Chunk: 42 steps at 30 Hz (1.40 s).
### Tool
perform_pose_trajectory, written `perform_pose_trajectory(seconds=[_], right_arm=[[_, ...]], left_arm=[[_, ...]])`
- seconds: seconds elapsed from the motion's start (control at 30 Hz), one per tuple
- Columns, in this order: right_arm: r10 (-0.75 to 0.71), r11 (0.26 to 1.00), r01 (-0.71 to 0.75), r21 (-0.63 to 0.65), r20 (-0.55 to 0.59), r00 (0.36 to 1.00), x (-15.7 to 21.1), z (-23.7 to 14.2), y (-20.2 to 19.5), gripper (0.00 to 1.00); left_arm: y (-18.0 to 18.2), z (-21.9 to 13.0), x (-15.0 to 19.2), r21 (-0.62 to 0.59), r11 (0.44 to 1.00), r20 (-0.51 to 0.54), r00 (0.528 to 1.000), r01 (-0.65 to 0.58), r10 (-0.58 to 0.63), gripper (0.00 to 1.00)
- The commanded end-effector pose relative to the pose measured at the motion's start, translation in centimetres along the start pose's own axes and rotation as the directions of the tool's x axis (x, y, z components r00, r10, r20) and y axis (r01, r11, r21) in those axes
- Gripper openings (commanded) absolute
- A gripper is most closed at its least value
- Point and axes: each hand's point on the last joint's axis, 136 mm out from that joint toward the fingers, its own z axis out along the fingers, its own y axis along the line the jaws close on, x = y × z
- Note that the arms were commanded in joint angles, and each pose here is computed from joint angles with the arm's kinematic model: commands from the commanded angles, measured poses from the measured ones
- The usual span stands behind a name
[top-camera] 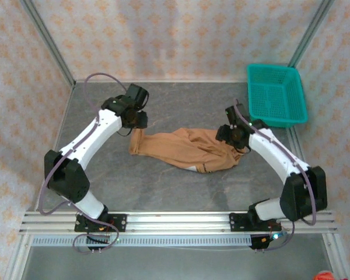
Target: Fold the inside-out t-shirt
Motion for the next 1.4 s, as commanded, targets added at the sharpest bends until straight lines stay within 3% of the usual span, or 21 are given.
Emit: perform_pose_trajectory(seconds=[0.0, 0.07, 0.23, 0.3, 0.37, 0.43, 0.53, 0.57, 0.67, 0.8, 0.9, 0.97, 1.07, 1.13, 1.3, 1.37], right_arm=[[-0.044, 0.999, 0.045, 0.008, -0.073, 0.996, 0.2, 2.8, 1.2, 0.62], [-0.076, 0.997, 0.078, 0.013, -0.125, 0.989, 0.9, 4.5, 2.0, 0.61], [-0.111, 0.993, 0.119, 0.023, -0.224, 0.968, 3.6, 7.9, 2.9, 0.58], [-0.104, 0.994, 0.111, 0.015, -0.242, 0.965, 4.2, 8.6, 3.1, 0.45], [-0.095, 0.995, 0.102, 0.018, -0.228, 0.969, 3.8, 8.5, 3.2, 0.18], [-0.094, 0.995, 0.099, 0.018, -0.187, 0.978, 2.6, 7.4, 3.5, 0.0], [-0.075, 0.997, 0.074, -0.004, -0.086, 0.994, -0.4, 4.3, 4.0, 0.0], [-0.061, 0.998, 0.061, -0.019, -0.053, 0.997, -1.5, 3.2, 4.0, 0.0], [0.012, 0.997, -0.006, -0.074, 0.072, 0.997, -5.4, -1.0, 3.6, 0.0], [0.115, 0.982, -0.073, -0.175, 0.243, 0.963, -10.2, -7.9, 3.2, 0.0], [0.148, 0.973, -0.08, -0.215, 0.323, 0.935, -11.6, -11.6, 3.0, 0.0], [0.157, 0.97, -0.083, -0.227, 0.329, 0.931, -11.4, -12.3, 2.9, 0.0], [0.178, 0.957, -0.111, -0.269, 0.24, 0.954, -8.9, -9.7, 3.0, 0.0], [0.196, 0.945, -0.154, -0.288, 0.121, 0.973, -5.3, -5.9, 2.6, 0.0], [0.237, 0.945, -0.252, -0.209, -0.094, 0.967, 3.8, 2.3, -0.4, 0.0], [0.234, 0.953, -0.254, -0.165, -0.133, 0.963, 6.0, 3.4, -1.5, 0.08]], left_arm=[[-3.3, 0.8, 1.4, 0.151, 0.987, -0.031, 0.998, 0.055, -0.051, 0.48], [-4.5, 2.4, 3.1, 0.206, 0.975, -0.074, 0.995, 0.084, -0.07, 0.52], [-4.6, 6.5, 6.3, 0.204, 0.97, -0.159, 0.982, 0.135, -0.103, 0.71], [-5.2, 8.1, 7.2, 0.217, 0.964, -0.197, 0.974, 0.155, -0.112, 0.72], [-5.5, 9.9, 7.9, 0.215, 0.962, -0.227, 0.966, 0.17, -0.12, 0.7], [-5.3, 11.2, 8.1, 0.189, 0.968, -0.239, 0.964, 0.164, -0.117, 0.54], [-3.8, 12.3, 7.1, 0.125, 0.983, -0.239, 0.965, 0.137, -0.104, 0.09], [-3.1, 12.2, 6.4, 0.112, 0.985, -0.234, 0.967, 0.133, -0.104, 0.0], [0.1, 10.8, 3.0, 0.074, 0.984, -0.193, 0.97, 0.163, -0.146, 0.0], [4.2, 5.8, -2.2, 0.044, 0.976, -0.049, 0.977, 0.212, -0.21, 0.0], [6.1, 1.8, -4.1, 0.014, 0.975, 0.057, 0.973, 0.224, -0.224, 0.0], [5.8, 0.3, -4.0, 0.055, 0.97, 0.099, 0.965, 0.236, -0.241, 0.0], [4.4, 0.2, -1.7, 0.12, 0.963, 0.114, 0.96, 0.241, -0.255, 0.0], [2.9, 1.7, 1.5, 0.122, 0.97, 0.084, 0.972, 0.21, -0.22, 0.0], [1.8, 6.6, 9.7, 0.049, 0.987, -0.069, 0.987, 0.151, -0.148, 0.0], [2.2, 7.2, 11.3, 0.006, 0.993, -0.102, 0.988, 0.118, -0.117, 0.0]])
